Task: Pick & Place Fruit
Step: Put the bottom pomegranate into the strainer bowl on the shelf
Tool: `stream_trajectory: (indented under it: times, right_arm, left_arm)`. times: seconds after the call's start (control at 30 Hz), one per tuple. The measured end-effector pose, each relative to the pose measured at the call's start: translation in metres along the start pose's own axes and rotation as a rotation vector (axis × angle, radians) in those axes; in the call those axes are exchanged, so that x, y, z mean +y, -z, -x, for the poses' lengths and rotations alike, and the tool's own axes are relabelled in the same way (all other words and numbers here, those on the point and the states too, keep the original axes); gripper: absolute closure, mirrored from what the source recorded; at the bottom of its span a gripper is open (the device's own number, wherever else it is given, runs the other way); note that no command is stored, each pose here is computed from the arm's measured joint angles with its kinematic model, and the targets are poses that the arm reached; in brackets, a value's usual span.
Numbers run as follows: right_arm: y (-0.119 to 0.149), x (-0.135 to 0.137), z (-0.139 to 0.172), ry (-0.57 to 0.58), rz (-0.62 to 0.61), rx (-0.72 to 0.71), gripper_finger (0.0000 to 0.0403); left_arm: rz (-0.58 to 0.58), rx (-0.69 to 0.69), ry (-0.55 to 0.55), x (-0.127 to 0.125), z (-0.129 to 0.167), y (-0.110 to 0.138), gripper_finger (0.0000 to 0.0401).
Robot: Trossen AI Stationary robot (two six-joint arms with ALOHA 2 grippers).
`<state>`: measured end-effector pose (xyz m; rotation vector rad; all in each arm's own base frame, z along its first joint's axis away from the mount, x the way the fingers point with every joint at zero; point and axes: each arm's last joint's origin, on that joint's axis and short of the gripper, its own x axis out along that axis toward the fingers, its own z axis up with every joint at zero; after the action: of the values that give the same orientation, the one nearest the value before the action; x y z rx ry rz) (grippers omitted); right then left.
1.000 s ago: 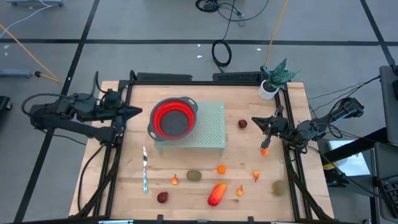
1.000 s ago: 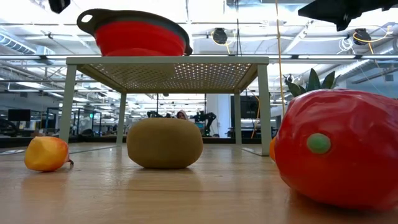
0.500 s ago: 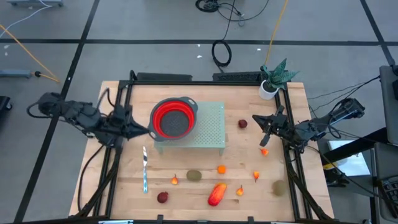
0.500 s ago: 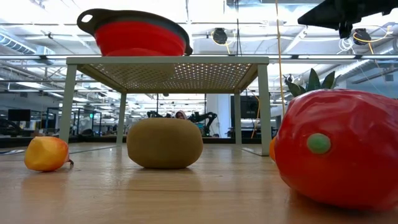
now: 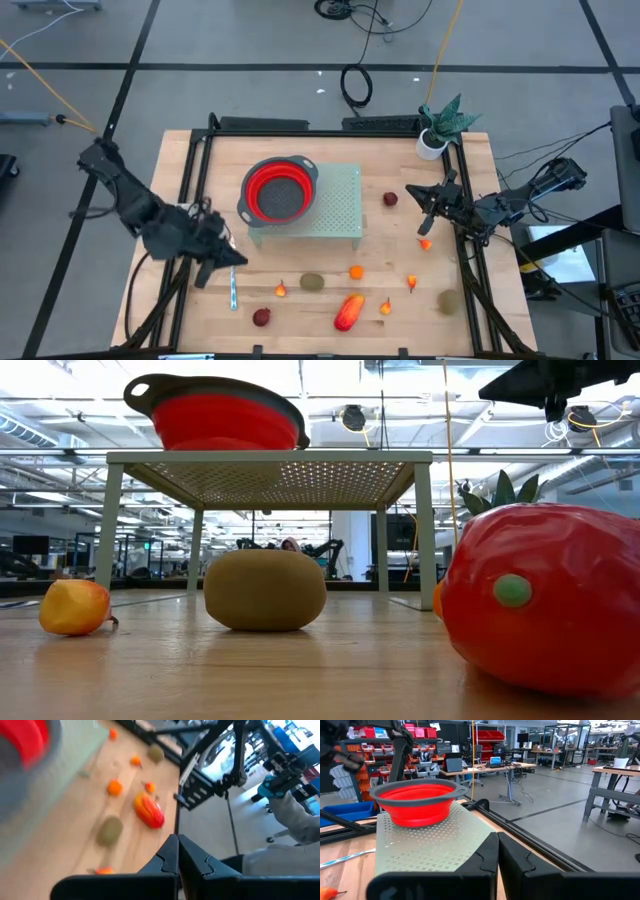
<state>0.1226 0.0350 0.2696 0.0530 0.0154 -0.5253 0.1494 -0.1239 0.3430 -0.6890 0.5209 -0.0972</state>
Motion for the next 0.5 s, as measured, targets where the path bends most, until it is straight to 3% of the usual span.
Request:
stream_trajectory:
  times: [0.2,0.5]
  right_arm:
    - [0.000,0.000,0.000,0.000,0.000,0.000,0.0403]
    - [0.000,0.000,0.000,-0.004,-0.001,0.000,0.0403]
  left_arm:
    - [0.111,0.039,-0.032,-0.014,-0.015,0.027,0.0401]
    - [0.203,-0.025,0.023,-0.037,-0.043,0.051,0.0401]
